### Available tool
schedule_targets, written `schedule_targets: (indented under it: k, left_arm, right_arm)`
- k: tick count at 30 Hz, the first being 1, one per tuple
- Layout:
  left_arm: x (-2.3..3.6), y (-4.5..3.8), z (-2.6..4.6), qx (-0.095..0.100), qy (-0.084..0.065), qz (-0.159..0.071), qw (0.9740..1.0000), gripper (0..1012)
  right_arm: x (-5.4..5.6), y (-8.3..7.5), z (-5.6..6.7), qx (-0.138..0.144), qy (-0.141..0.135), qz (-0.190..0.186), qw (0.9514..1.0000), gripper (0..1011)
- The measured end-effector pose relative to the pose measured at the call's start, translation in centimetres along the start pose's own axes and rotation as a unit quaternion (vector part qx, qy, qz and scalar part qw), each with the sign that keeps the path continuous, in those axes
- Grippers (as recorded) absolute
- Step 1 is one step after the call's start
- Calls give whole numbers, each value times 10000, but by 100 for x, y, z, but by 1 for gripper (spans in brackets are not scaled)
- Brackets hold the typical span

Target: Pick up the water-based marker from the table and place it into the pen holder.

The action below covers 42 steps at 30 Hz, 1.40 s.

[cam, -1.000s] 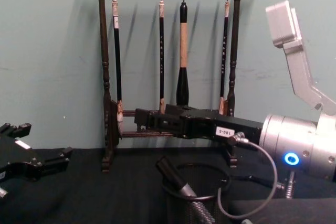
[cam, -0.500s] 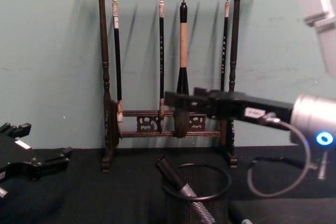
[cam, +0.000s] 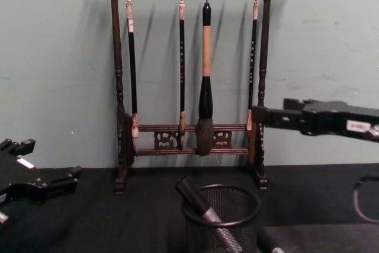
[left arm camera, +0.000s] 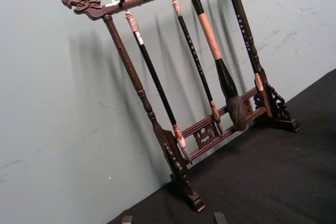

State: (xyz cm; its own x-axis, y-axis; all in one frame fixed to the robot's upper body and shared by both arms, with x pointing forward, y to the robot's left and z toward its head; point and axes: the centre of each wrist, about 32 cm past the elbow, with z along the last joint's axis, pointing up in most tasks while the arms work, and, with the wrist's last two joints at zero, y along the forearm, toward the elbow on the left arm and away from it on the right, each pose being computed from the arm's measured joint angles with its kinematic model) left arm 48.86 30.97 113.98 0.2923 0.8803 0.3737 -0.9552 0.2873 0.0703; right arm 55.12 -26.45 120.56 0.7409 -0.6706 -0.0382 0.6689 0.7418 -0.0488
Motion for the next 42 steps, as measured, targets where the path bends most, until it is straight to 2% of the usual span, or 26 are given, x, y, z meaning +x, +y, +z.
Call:
schedule_targets:
  k: [8, 15, 21, 22, 30, 42]
  left_arm:
    - [0, 0, 0, 0, 0, 0, 10000, 1001]
    - [0, 0, 0, 0, 0, 0, 10000, 1001]
    - [0, 0, 0, 0, 0, 0, 10000, 1001]
    - [0, 0, 0, 0, 0, 0, 10000, 1001]
    - [0, 0, 0, 0, 0, 0, 10000, 1001]
    - [0, 0, 0, 0, 0, 0, 10000, 1001]
  right_arm:
    - [28, -159, -25, -378, -21, -264, 9989, 1002]
    - [18, -231, -67, -984, 5, -478, 9940, 1003]
    - [-2, -216, -99, -1267, -12, -468, 9908, 1002]
    - [-9, -201, -115, -1394, -26, -446, 9892, 1002]
    - [-52, -111, -175, -1883, -127, -265, 9817, 1002]
    - [-85, -52, -225, -2271, -326, -31, 9733, 1002]
